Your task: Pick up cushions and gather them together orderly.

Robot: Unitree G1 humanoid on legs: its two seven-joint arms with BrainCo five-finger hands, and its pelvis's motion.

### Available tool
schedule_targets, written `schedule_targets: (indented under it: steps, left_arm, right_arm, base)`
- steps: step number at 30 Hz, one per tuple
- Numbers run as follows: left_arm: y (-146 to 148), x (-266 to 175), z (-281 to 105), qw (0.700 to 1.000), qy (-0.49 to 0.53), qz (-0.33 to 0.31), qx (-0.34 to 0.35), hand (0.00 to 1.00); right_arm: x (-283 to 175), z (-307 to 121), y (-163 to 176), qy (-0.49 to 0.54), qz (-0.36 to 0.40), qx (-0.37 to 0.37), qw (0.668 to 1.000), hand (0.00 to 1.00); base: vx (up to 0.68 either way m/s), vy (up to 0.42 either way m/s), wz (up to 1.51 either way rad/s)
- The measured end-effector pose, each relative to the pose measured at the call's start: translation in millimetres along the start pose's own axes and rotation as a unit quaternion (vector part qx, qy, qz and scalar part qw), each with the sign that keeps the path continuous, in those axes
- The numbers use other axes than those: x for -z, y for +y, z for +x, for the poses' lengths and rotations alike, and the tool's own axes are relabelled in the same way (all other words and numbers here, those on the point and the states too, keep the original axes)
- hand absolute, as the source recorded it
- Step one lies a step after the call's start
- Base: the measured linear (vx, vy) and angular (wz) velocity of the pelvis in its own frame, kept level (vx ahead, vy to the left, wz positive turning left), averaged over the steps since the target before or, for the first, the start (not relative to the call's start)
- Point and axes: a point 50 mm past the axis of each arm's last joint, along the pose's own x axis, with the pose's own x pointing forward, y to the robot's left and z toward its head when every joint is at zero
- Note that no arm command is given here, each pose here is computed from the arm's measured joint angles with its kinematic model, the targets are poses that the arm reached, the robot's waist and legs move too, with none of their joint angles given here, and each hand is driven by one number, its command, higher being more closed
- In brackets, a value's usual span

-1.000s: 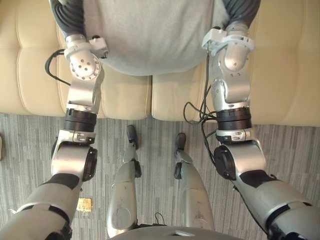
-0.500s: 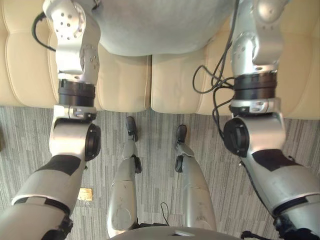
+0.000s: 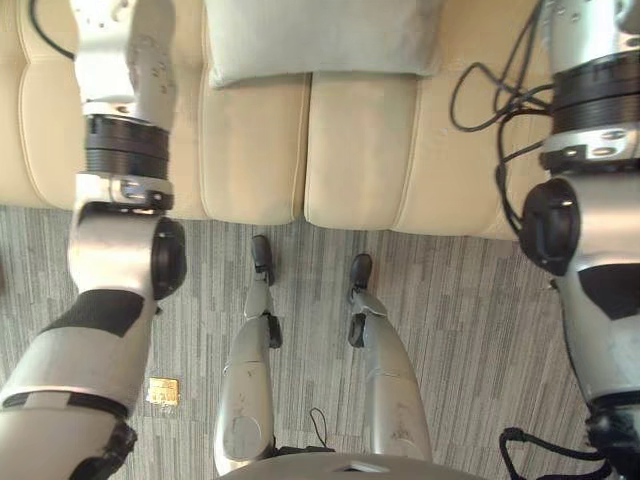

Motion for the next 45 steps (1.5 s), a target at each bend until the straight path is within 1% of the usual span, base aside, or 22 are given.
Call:
schedule_targets:
  steps: [5, 8, 9, 11, 12, 13, 14, 16, 20, 21, 22, 24, 25, 27, 28, 30, 32, 33, 34, 36, 39, 45]
  left_arm:
    - [34, -27, 9, 0.996, -0.066, 0.049, -0.021, 0.0]
    - [77, -31, -7, 0.986, -0.113, 0.12, -0.039, 0.0]
    - [104, -25, -22, 0.98, -0.114, 0.151, -0.057, 0.0]
    - [132, -21, -41, 0.974, -0.112, 0.183, -0.077, 0.0]
    - [156, -13, -61, 0.968, -0.099, 0.211, -0.096, 0.0]
    - [164, -10, -69, 0.967, -0.091, 0.215, -0.103, 0.0]
    - [182, 1, -93, 0.966, -0.064, 0.221, -0.12, 0.0]
    - [197, 17, -123, 0.964, -0.022, 0.227, -0.133, 0.0]
    - [232, 62, -219, 0.944, 0.141, 0.228, -0.189, 0.0]
    - [242, 71, -248, 0.93, 0.192, 0.234, -0.206, 0.0]
    - [244, 73, -256, 0.925, 0.208, 0.238, -0.209, 0.0]
    - [256, 89, -305, 0.887, 0.305, 0.286, -0.197, 0.0]
    - [257, 93, -315, 0.878, 0.326, 0.294, -0.192, 0.0]
    - [262, 109, -360, 0.836, 0.421, 0.311, -0.167, 0.0]
    - [263, 111, -369, 0.827, 0.44, 0.311, -0.162, 0.0]
    - [267, 121, -414, 0.777, 0.53, 0.314, -0.132, 0.0]
    - [271, 126, -436, 0.747, 0.574, 0.309, -0.128, 0.0]
    - [277, 129, -457, 0.714, 0.615, 0.308, -0.13, 0.0]
    - [279, 129, -464, 0.704, 0.626, 0.308, -0.132, 0.0]
    - [286, 127, -490, 0.66, 0.67, 0.312, -0.134, 0.0]
    - [294, 122, -507, 0.631, 0.696, 0.309, -0.149, 0.0]
    - [301, 120, -509, 0.621, 0.699, 0.314, -0.164, 0.0]
  right_arm:
    - [-18, -2, -50, -0.041, -0.026, 0.042, 0.998, 0.0]
    - [-26, -26, -107, -0.079, -0.056, 0.098, 0.991, 0.0]
    - [-24, -48, -144, -0.086, -0.076, 0.14, 0.984, 0.0]
    - [-20, -73, -175, -0.081, -0.119, 0.174, 0.974, 0.0]
    - [-14, -102, -203, -0.068, -0.165, 0.206, 0.962, 0.0]
    - [-11, -114, -212, -0.06, -0.176, 0.216, 0.959, 0.0]
    - [-2, -144, -231, -0.039, -0.205, 0.24, 0.948, 0.0]
    - [13, -179, -245, 0.002, -0.222, 0.255, 0.941, 0.0]
    - [60, -275, -252, 0.151, -0.234, 0.274, 0.921, 0.0]
    - [76, -304, -248, 0.207, -0.233, 0.268, 0.912, 0.0]
    - [80, -312, -246, 0.223, -0.233, 0.263, 0.909, 0.0]
    - [105, -357, -234, 0.322, -0.232, 0.232, 0.888, 0.0]
    - [110, -367, -233, 0.343, -0.232, 0.228, 0.881, 0.0]
    - [130, -414, -230, 0.437, -0.222, 0.228, 0.841, 0.0]
    - [134, -424, -228, 0.457, -0.221, 0.227, 0.831, 0.0]
    - [146, -477, -223, 0.556, -0.218, 0.217, 0.772, 0.0]
    - [150, -501, -222, 0.601, -0.216, 0.212, 0.74, 0.0]
    - [152, -523, -220, 0.64, -0.214, 0.207, 0.709, 0.0]
    - [151, -530, -220, 0.65, -0.212, 0.21, 0.699, 0.0]
    - [148, -558, -220, 0.693, -0.21, 0.216, 0.655, 0.0]
    - [144, -576, -221, 0.721, -0.212, 0.208, 0.626, 0.0]
    - [141, -588, -220, 0.741, -0.22, 0.198, 0.602, 0.0]
  base:
    - [0.0, -0.047, 0.05]
    - [0.03, -0.068, 0.06]
    - [0.03, -0.085, 0.12]
    - [0.03, -0.082, 0.08]
    - [0.02, -0.059, 0.02]
    - [0.03, -0.08, 0.01]
    - [0.02, -0.047, 0.0]
    - [0.03, -0.063, 0.0]
    - [0.07, -0.069, 0.02]
    - [0.07, -0.059, 0.01]
    - [0.09, -0.075, 0.01]
    - [0.11, -0.074, 0.05]
    - [0.14, -0.057, 0.06]
    - [0.12, -0.034, 0.02]
    - [0.09, -0.023, -0.02]
    - [0.11, -0.001, -0.02]
    - [0.07, 0.023, -0.01]
    - [0.08, 0.029, -0.03]
    - [0.1, 0.035, -0.05]
    - [0.07, 0.029, -0.11]
    - [0.04, 0.023, -0.32]
    - [-0.02, 0.017, -0.57]
